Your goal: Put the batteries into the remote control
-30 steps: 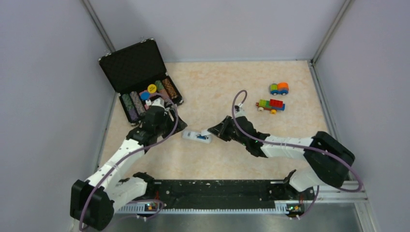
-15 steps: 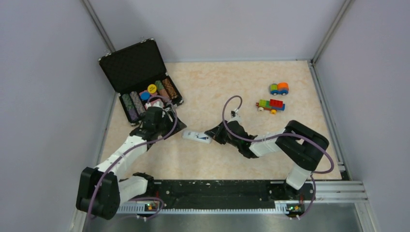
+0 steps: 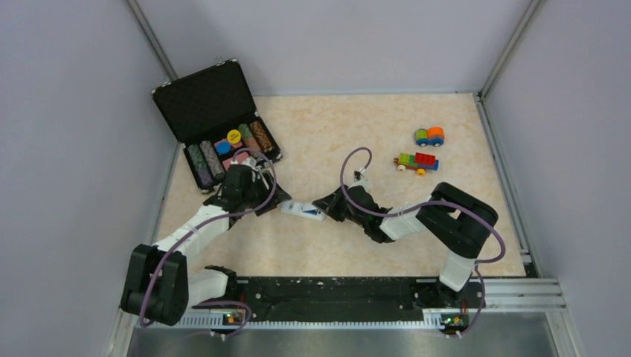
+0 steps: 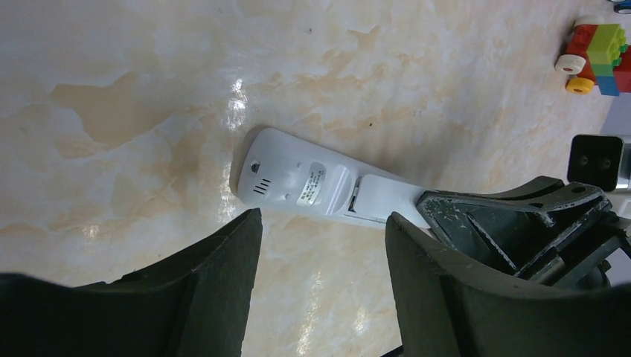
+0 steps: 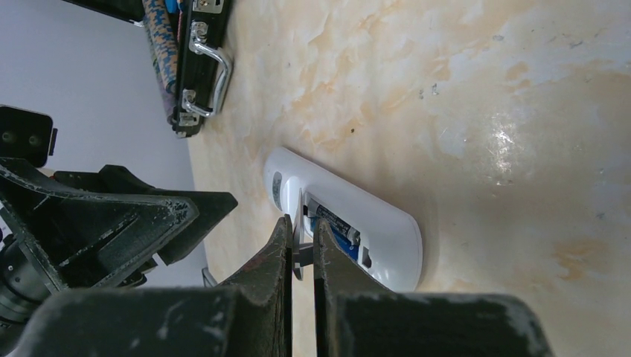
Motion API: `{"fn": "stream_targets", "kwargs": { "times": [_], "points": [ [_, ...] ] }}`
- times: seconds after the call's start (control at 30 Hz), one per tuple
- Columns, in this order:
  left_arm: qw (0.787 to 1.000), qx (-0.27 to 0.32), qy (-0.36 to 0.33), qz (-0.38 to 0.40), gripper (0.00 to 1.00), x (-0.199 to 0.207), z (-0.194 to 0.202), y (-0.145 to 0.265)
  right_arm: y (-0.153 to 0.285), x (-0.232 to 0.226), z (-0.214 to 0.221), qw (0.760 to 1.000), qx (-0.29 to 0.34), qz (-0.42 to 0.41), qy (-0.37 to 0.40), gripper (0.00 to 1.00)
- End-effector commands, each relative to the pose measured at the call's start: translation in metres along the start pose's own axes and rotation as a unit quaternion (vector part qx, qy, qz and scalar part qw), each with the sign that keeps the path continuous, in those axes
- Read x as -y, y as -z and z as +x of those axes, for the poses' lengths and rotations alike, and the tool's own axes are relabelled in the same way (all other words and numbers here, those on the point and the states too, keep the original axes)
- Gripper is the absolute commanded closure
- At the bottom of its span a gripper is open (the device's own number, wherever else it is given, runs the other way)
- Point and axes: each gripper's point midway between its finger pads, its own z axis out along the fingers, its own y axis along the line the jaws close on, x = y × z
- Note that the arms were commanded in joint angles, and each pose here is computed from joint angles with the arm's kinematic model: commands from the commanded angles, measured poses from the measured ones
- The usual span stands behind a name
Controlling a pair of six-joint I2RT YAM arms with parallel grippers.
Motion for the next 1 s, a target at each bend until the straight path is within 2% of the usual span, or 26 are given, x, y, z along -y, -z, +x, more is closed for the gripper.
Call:
{"fn": "stream_targets", "kwargs": {
  "times": [0.0,0.5,0.97],
  "points": [
    [1.000,0.012,-0.014,0.020,0.34,0.007,-0.009,-0.001,-0.004,-0.018,-0.001,1.000,0.012,-0.024,-0.006,1.00],
    [0.999,-0.020,-0.016,0.019,0.35,0.004,-0.003,-0.007,-0.004,0.011,0.006,0.998,0.030,0.048,-0.014,1.00],
    [0.997,-0.043,-0.025,0.052,0.39,0.014,0.004,-0.007,-0.005,0.019,0.027,0.997,-0.003,0.079,0.004,0.98]
  ]
}}
